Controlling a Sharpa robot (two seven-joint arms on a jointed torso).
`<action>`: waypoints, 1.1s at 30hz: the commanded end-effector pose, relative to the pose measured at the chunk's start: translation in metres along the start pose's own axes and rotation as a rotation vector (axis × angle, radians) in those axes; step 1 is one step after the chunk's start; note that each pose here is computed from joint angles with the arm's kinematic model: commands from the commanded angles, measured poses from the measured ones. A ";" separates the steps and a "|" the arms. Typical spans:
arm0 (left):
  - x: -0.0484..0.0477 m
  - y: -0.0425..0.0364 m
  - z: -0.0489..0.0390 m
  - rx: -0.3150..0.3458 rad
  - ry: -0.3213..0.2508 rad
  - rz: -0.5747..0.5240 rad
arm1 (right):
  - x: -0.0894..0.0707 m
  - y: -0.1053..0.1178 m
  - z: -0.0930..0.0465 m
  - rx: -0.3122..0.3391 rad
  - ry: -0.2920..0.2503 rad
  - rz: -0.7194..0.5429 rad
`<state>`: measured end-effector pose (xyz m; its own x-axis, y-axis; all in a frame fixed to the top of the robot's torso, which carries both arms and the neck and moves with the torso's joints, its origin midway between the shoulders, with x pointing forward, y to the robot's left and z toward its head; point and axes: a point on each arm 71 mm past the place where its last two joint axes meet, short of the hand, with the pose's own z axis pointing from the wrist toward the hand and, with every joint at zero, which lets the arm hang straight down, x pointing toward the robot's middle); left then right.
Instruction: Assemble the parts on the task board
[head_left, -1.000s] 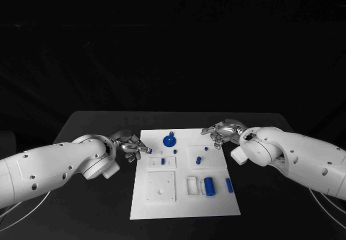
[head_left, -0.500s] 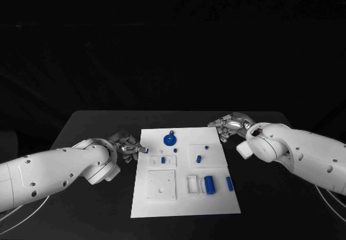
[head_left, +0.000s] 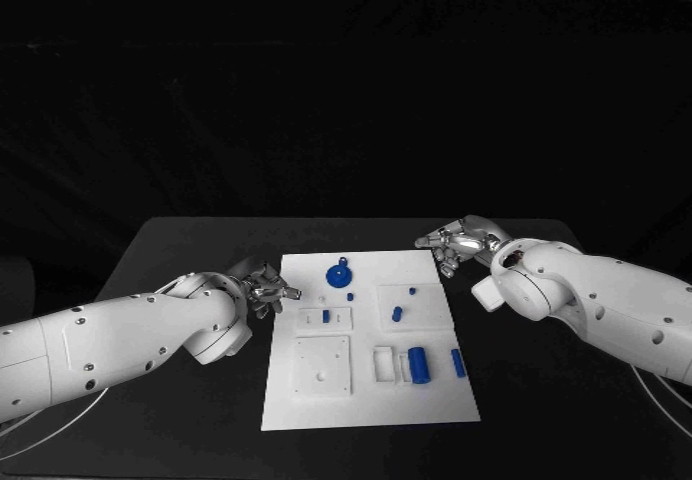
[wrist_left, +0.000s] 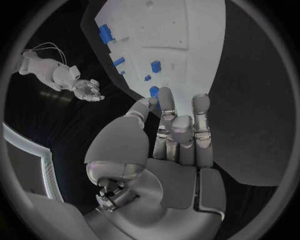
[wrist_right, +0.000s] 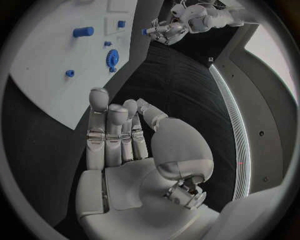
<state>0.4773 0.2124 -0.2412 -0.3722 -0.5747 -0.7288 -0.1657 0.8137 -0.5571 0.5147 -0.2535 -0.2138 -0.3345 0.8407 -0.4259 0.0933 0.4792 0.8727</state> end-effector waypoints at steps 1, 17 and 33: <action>0.0025 -0.0016 0.0008 -0.021 -0.011 0.025 | 0.000 0.004 0.000 -0.036 -0.017 -0.041; 0.0256 -0.0050 0.0058 -0.050 0.088 0.065 | 0.009 0.013 -0.002 -0.070 -0.015 -0.077; 0.0354 -0.0054 0.0118 -0.060 0.114 0.077 | 0.013 0.017 -0.002 -0.085 -0.010 -0.079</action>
<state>0.4764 0.1886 -0.2676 -0.4689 -0.5123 -0.7195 -0.1924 0.8543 -0.4828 0.5104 -0.2372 -0.2060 -0.3296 0.8093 -0.4862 0.0109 0.5182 0.8552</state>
